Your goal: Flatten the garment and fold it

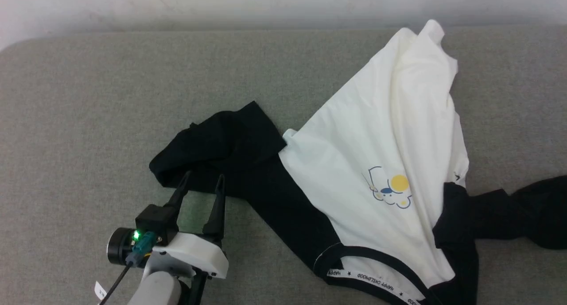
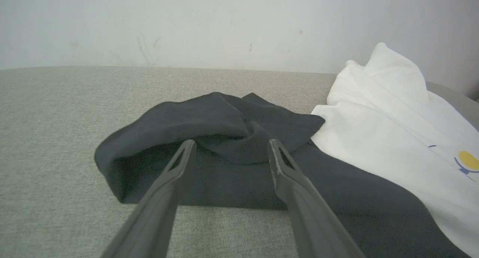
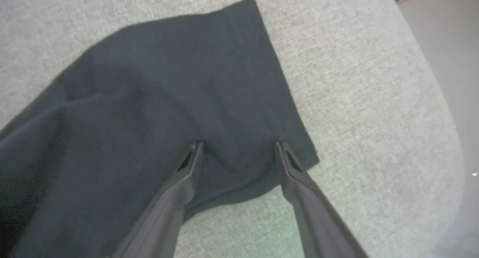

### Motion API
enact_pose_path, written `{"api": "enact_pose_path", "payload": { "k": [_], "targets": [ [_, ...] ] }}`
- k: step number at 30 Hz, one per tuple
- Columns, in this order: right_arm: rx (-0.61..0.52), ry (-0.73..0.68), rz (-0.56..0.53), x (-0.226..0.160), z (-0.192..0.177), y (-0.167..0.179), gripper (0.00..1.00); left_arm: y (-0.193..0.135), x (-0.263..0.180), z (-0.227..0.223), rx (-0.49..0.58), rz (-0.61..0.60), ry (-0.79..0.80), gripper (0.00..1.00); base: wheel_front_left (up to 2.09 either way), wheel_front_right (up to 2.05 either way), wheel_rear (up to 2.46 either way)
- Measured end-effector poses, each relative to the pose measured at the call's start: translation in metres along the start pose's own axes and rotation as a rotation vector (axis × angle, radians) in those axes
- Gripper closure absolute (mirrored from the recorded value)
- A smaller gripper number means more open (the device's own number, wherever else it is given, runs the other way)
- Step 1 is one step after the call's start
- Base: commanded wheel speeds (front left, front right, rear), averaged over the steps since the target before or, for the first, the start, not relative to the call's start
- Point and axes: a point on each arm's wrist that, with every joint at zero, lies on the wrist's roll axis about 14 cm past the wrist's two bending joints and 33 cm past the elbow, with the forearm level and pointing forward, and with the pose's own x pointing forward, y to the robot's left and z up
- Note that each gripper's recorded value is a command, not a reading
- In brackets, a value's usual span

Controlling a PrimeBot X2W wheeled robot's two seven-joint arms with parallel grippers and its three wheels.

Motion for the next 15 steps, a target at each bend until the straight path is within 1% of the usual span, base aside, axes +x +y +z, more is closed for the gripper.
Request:
{"api": "enact_pose_path", "payload": {
  "k": [4,5,6,10,12,14,15],
  "targets": [
    [-0.014,0.031,-0.003,0.017,-0.006,0.006,0.00,0.006,0.001,-0.008,-0.001,0.016,0.022,0.00,0.00,0.00,0.00],
    [-0.016,0.030,-0.003,0.020,-0.005,0.007,0.60,0.008,0.001,-0.010,-0.001,0.019,0.027,0.00,0.00,0.00,0.00],
    [-0.019,0.027,-0.003,0.022,-0.003,0.008,1.00,0.009,0.001,-0.011,-0.001,0.024,0.030,0.00,0.00,0.00,0.00],
    [-0.037,-0.026,-0.003,0.026,0.009,0.009,1.00,0.013,-0.001,-0.012,0.001,0.036,0.034,0.00,0.00,0.00,0.00],
    [-0.063,-0.065,-0.016,0.023,0.019,0.004,1.00,0.012,-0.001,-0.009,0.000,0.036,0.026,0.00,0.00,0.00,0.00],
    [-0.088,-0.131,-0.041,0.017,0.039,-0.006,1.00,0.010,-0.001,-0.005,-0.003,0.033,0.016,0.00,0.00,0.00,0.00],
    [-0.103,-0.180,-0.058,0.013,0.055,-0.013,1.00,0.009,-0.001,-0.004,-0.004,0.031,0.011,0.00,0.00,0.00,0.00]
  ]
}}
